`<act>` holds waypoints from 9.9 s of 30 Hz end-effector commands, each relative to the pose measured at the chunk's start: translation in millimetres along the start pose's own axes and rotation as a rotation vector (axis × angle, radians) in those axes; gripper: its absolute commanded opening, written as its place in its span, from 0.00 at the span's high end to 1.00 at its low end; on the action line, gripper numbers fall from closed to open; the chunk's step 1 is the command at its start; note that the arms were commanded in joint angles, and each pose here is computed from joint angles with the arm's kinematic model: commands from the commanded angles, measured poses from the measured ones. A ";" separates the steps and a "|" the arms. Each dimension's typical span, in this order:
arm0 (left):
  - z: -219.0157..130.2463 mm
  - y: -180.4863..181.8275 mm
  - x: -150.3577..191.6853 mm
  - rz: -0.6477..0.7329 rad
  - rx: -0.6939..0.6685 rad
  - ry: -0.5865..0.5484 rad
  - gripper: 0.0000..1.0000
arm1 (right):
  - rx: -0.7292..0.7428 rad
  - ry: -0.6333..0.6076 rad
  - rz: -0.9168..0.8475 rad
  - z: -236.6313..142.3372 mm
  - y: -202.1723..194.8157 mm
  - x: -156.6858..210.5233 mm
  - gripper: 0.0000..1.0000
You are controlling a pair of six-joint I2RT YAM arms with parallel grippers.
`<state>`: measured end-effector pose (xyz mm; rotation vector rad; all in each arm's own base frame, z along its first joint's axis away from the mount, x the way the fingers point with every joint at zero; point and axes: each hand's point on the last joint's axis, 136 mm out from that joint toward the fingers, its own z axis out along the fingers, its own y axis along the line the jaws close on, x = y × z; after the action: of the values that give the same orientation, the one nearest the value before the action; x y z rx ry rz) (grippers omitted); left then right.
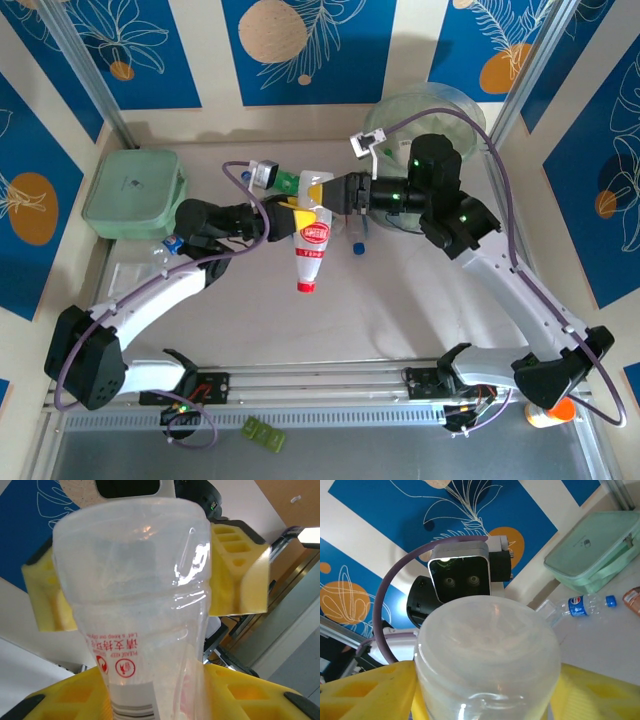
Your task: Put the plastic bottles in the bin
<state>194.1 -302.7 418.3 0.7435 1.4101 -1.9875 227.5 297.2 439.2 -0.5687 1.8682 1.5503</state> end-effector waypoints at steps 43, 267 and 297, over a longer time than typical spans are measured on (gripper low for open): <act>-161.5 69.4 -15.4 0.537 -1.311 -0.078 0.12 | 1.140 -0.438 -0.310 -194.0 -113.8 -171.7 0.59; 11.8 32.8 -24.7 -0.107 -0.107 -0.260 0.49 | 0.034 0.041 0.116 -13.9 -16.4 56.5 0.66; -92.2 33.3 -35.2 0.394 -0.975 -0.190 0.01 | 0.693 -0.209 -0.064 -142.8 -79.5 -29.7 0.70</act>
<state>248.1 -225.4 409.4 0.2760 1.6375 -0.9905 259.8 157.4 425.3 -0.1535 1.9897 0.9590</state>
